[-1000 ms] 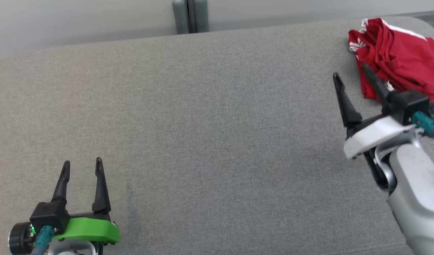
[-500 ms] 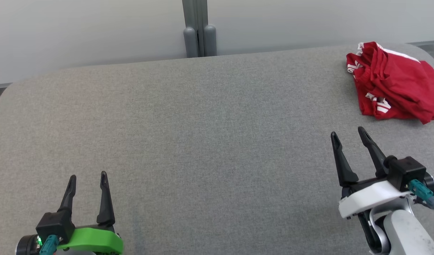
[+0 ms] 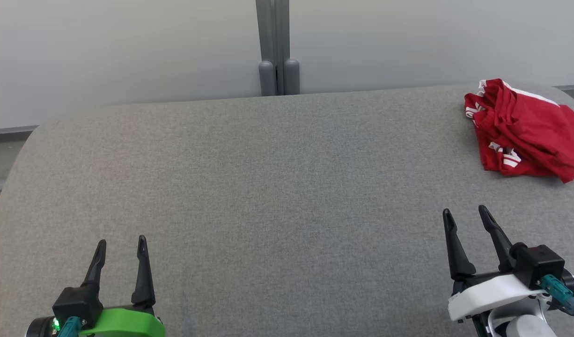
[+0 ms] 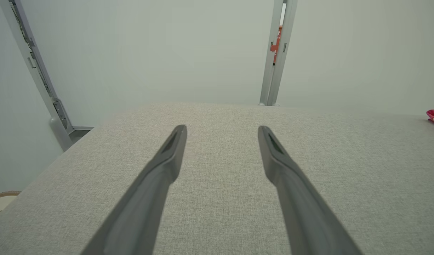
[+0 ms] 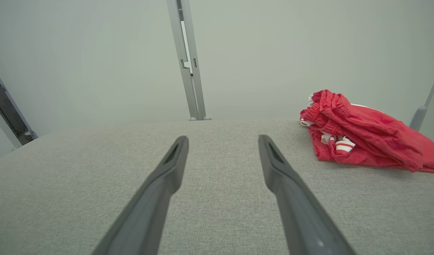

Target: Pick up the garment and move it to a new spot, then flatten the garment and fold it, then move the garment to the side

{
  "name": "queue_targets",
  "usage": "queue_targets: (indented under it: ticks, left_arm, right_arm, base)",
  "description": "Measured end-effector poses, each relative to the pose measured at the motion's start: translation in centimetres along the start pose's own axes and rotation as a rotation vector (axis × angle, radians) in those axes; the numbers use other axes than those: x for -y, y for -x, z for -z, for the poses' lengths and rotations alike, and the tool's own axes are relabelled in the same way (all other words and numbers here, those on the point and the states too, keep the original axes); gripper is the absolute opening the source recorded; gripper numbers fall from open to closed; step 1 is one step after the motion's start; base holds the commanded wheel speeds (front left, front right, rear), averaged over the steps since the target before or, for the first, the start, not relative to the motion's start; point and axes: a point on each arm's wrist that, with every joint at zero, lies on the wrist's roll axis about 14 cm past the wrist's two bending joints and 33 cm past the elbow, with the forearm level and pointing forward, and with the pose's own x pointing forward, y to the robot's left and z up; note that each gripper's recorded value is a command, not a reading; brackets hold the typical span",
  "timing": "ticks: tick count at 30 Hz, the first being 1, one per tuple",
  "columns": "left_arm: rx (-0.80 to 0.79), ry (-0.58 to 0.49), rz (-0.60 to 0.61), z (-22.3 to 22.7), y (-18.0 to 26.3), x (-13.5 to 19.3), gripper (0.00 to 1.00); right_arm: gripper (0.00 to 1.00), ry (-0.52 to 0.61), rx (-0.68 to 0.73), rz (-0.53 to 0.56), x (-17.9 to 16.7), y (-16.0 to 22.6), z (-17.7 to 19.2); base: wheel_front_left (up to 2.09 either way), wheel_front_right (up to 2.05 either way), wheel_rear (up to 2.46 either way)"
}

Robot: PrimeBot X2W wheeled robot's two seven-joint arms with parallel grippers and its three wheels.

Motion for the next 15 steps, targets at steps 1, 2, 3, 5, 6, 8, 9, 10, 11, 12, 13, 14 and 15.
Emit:
queue_targets:
  ticks: [1, 2, 3, 5, 6, 8, 9, 10, 11, 12, 13, 14, 15]
  left_arm:
    - [-0.001, 0.000, 0.001, 0.02, 0.04, -0.03, 1.00]
    - [-0.002, 0.000, 0.001, 0.05, 0.05, -0.04, 1.00]
    - [-0.003, 0.000, 0.003, 0.07, 0.05, -0.01, 1.00]
    - [-0.004, 0.000, 0.006, 0.12, 0.05, 0.02, 1.00]
    - [-0.004, 0.000, 0.006, 0.12, 0.05, 0.01, 1.00]
    - [-0.005, 0.001, 0.008, 0.14, 0.06, 0.05, 1.00]
    - [-0.005, 0.001, 0.008, 0.15, 0.07, 0.05, 1.00]
    - [-0.006, 0.002, 0.009, 0.17, 0.08, 0.05, 1.00]
    - [-0.007, 0.003, 0.010, 0.20, 0.08, 0.08, 1.00]
    - [-0.008, 0.003, 0.010, 0.25, 0.10, 0.08, 1.00]
    - [-0.009, 0.004, 0.011, 0.27, 0.10, 0.08, 1.00]
    - [-0.010, 0.004, 0.013, 0.31, 0.11, 0.10, 1.00]
    - [-0.011, 0.005, 0.013, 0.35, 0.12, 0.11, 1.00]
  right_arm:
    - [1.00, 0.001, 0.002, 0.000, -0.04, -0.01, -0.04]
    - [1.00, 0.000, 0.003, 0.001, -0.10, -0.02, -0.06]
    - [1.00, -0.002, 0.003, 0.001, -0.15, -0.02, -0.06]
    - [1.00, -0.005, 0.006, 0.004, -0.17, 0.01, -0.11]
    - [1.00, -0.006, 0.006, 0.005, -0.16, 0.02, -0.13]
    - [1.00, -0.007, 0.008, 0.007, -0.14, 0.04, -0.16]
    - [1.00, -0.007, 0.008, 0.008, -0.15, 0.04, -0.18]
    - [1.00, -0.008, 0.009, 0.009, -0.17, 0.04, -0.18]
    - [1.00, -0.010, 0.009, 0.009, -0.19, 0.04, -0.16]
    - [1.00, -0.010, 0.008, 0.010, -0.19, 0.04, -0.15]
    - [1.00, -0.010, 0.008, 0.010, -0.18, 0.04, -0.14]
    - [1.00, -0.011, 0.008, 0.011, -0.16, 0.03, -0.14]
    - [1.00, -0.011, 0.008, 0.011, -0.17, 0.03, -0.13]
  base:
    - [0.00, 0.00, 0.00]
    - [0.00, 0.00, 0.00]
    - [0.00, 0.00, 0.00]
    - [0.00, 0.00, 0.00]
    - [0.00, 0.00, 0.00]
    - [0.00, 0.00, 0.00]
    - [0.00, 0.00, 0.00]
    - [0.00, 0.00, 0.00]
    - [0.00, 0.00, 0.00]
    - [0.00, 0.00, 0.00]
    - [0.00, 0.00, 0.00]
    - [0.00, 0.00, 0.00]
    - [0.00, 0.00, 0.00]
